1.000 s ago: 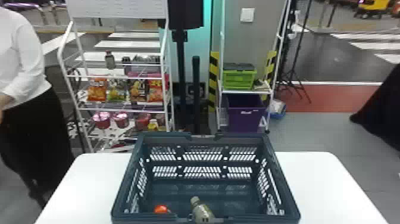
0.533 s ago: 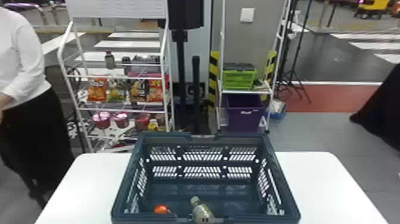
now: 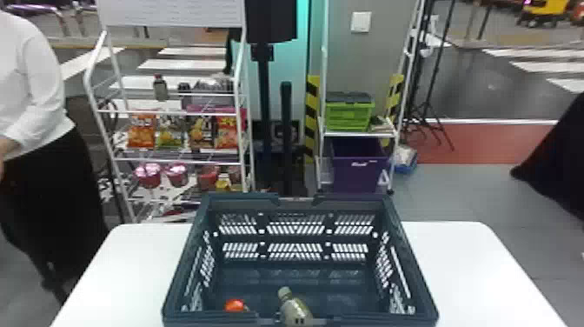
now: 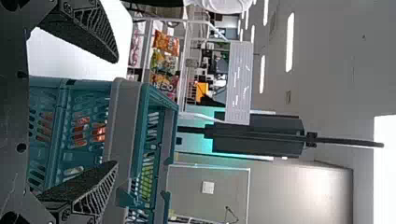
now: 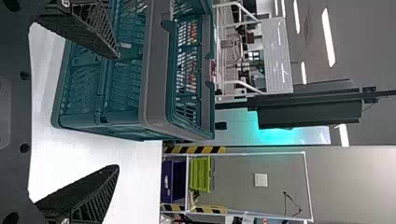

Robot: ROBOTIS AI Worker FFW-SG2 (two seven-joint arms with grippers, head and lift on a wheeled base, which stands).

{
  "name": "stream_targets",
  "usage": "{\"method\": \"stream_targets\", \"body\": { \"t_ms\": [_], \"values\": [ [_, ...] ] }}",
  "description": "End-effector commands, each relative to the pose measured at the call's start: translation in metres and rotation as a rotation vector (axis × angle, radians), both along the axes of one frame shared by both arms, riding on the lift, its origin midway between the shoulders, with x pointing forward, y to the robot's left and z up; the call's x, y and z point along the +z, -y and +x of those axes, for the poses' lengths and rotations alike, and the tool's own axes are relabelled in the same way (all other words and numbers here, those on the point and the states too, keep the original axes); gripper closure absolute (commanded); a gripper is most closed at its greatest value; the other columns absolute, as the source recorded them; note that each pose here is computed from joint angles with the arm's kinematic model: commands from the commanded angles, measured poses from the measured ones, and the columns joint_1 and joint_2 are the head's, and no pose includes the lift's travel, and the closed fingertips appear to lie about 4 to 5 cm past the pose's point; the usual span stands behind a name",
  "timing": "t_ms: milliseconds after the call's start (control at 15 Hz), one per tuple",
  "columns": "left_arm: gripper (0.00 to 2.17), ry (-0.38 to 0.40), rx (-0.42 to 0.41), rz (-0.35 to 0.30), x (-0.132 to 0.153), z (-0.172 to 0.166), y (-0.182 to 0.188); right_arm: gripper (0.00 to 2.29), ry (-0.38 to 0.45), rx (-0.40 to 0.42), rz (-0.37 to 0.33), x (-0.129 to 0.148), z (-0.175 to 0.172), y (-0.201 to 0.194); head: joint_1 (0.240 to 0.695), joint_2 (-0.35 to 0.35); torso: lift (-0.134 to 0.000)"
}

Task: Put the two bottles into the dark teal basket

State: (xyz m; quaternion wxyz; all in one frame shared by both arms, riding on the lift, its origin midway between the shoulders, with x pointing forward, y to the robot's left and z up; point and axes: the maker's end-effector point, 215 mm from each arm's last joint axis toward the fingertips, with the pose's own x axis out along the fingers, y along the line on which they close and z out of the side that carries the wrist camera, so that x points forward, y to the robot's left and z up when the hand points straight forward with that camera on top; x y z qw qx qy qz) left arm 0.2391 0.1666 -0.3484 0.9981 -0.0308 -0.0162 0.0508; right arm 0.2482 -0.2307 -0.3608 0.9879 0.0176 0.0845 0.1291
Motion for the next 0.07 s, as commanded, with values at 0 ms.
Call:
{"method": "stream_targets", "body": {
  "t_ms": [0],
  "values": [
    [0.11,-0.001,-0.010,0.003,-0.0004,-0.0013,0.0029,0.04,0.011,-0.001,-0.003,0.0025,-0.0002,0.0005,0.499,0.000,0.000]
  ]
}}
